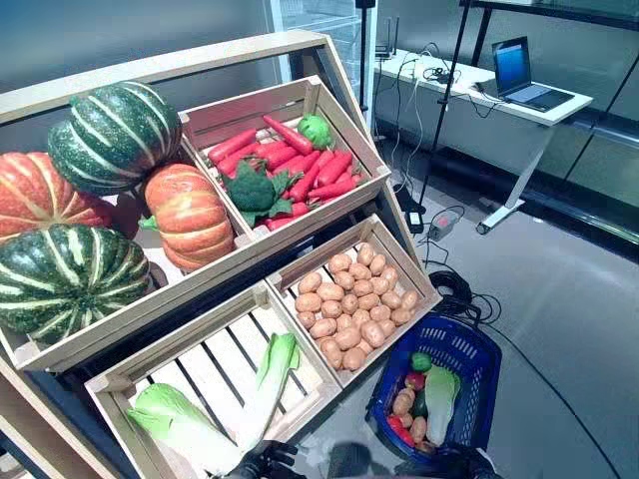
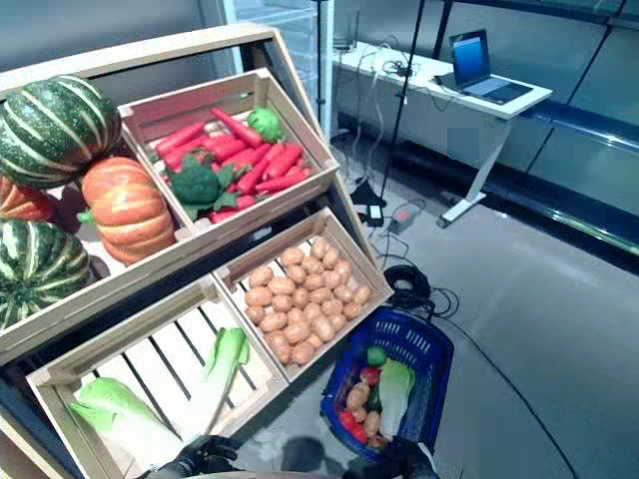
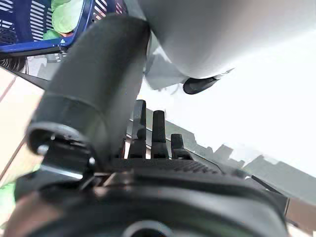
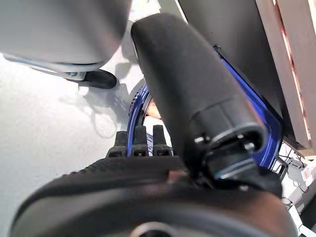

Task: Put vegetables into the basket

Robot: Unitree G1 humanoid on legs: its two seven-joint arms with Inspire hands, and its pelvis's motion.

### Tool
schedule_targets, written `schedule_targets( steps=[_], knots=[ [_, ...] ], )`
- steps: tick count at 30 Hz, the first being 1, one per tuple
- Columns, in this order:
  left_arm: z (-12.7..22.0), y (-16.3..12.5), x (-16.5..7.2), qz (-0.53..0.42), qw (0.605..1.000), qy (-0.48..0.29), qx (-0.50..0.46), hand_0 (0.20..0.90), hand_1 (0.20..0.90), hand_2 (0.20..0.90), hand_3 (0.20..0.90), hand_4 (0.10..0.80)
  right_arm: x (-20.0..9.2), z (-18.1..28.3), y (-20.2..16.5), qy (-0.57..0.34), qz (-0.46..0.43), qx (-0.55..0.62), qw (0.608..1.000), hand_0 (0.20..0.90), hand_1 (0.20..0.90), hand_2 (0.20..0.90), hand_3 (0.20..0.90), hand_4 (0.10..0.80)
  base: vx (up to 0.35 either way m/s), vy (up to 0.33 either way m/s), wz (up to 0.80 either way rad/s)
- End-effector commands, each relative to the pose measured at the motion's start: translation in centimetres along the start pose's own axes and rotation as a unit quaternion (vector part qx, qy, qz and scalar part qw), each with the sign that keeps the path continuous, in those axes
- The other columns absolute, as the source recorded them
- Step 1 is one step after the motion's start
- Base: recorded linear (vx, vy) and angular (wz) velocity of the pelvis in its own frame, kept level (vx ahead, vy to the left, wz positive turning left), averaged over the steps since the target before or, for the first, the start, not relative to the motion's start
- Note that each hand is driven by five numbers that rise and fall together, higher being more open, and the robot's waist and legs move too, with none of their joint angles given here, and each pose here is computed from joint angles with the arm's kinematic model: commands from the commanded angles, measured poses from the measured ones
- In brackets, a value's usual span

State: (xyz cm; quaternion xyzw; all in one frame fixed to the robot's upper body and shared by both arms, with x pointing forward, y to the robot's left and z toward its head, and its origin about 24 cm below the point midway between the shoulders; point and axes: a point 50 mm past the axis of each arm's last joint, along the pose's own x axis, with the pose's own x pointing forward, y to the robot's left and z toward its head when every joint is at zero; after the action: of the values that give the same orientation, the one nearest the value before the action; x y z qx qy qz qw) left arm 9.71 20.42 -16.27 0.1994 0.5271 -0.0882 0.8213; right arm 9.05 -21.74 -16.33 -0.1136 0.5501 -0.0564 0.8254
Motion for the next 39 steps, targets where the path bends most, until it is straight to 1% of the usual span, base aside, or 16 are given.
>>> schedule_targets(
  steps=[1,4,7,12,16,22,23,26,27,28,30,33,37,39],
  knots=[
    [2.8,0.4,0.7,0.030,0.999,-0.022,0.039,0.900,0.900,0.900,0.900,0.800,0.2,1.6,1.2,-0.032,0.015,-0.031,0.999,0.900,0.900,0.900,0.900,0.800,0.000,0.000,0.00],
    [2.8,0.6,0.7,0.038,0.998,-0.020,0.048,0.900,0.900,0.900,0.900,0.800,0.2,1.8,1.1,-0.036,0.014,-0.028,0.999,0.900,0.900,0.900,0.900,0.800,0.000,0.000,0.00],
    [2.7,0.2,0.8,0.018,0.999,-0.007,0.048,0.900,0.900,0.900,0.900,0.800,0.2,1.9,1.3,-0.040,0.019,-0.033,0.999,0.900,0.900,0.900,0.900,0.800,0.000,0.000,0.00],
    [3.6,0.1,0.9,0.014,0.999,-0.033,0.033,0.900,0.900,0.900,0.900,0.800,0.2,2.3,1.7,-0.045,0.029,-0.046,0.998,0.900,0.900,0.900,0.900,0.800,0.000,0.000,0.00],
    [5.9,0.1,0.8,0.010,0.994,-0.106,0.030,0.900,0.900,0.900,0.900,0.800,0.2,2.5,1.6,-0.045,0.028,-0.051,0.997,0.900,0.900,0.900,0.900,0.800,0.000,0.000,0.00],
    [9.4,0.7,0.2,-0.010,0.982,-0.189,0.027,0.900,0.900,0.900,0.900,0.800,0.2,2.3,1.3,-0.042,0.024,-0.046,0.998,0.900,0.900,0.900,0.900,0.800,0.000,0.000,0.00],
    [9.6,0.8,0.2,-0.011,0.981,-0.194,0.028,0.900,0.900,0.900,0.900,0.800,0.2,2.2,1.3,-0.042,0.023,-0.044,0.998,0.900,0.900,0.900,0.900,0.800,0.000,0.000,0.00],
    [13.0,2.2,-1.1,-0.002,0.963,-0.268,0.014,0.900,0.900,0.900,0.900,0.800,0.2,3.0,0.5,-0.053,0.007,-0.021,0.998,0.900,0.900,0.900,0.900,0.800,-0.065,0.010,0.00],
    [13.1,2.4,-1.2,0.000,0.962,-0.273,0.011,0.900,0.900,0.900,0.900,0.800,0.2,3.1,0.5,-0.055,0.006,-0.021,0.998,0.900,0.900,0.900,0.900,0.800,-0.141,0.038,-0.01],
    [15.0,3.5,-2.1,0.005,0.952,-0.306,-0.007,0.900,0.900,0.900,0.900,0.800,0.3,4.0,0.0,-0.068,0.000,-0.020,0.997,0.900,0.900,0.900,0.900,0.800,-0.156,0.040,-0.02],
    [16.7,4.9,-3.3,0.017,0.939,-0.344,-0.017,0.900,0.900,0.900,0.900,0.800,0.3,4.8,-0.9,-0.084,-0.007,-0.019,0.996,0.900,0.900,0.900,0.900,0.800,-0.161,0.044,-0.03],
    [18.2,7.0,-4.9,0.045,0.923,-0.382,-0.019,0.900,0.900,0.900,0.900,0.800,0.3,5.2,-1.9,-0.093,-0.016,-0.023,0.995,0.900,0.900,0.900,0.900,0.800,-0.059,0.029,0.01],
    [19.0,9.2,-6.3,0.087,0.912,-0.401,-0.007,0.900,0.900,0.900,0.900,0.800,0.3,5.6,-2.8,-0.104,-0.021,-0.020,0.994,0.900,0.900,0.900,0.900,0.800,-0.060,0.023,0.00],
    [19.6,11.1,-7.4,0.121,0.902,-0.415,-0.012,0.900,0.900,0.900,0.900,0.800,0.3,6.3,-3.2,-0.118,-0.025,-0.021,0.992,0.900,0.900,0.900,0.900,0.800,-0.153,0.013,0.00]
  ],
)
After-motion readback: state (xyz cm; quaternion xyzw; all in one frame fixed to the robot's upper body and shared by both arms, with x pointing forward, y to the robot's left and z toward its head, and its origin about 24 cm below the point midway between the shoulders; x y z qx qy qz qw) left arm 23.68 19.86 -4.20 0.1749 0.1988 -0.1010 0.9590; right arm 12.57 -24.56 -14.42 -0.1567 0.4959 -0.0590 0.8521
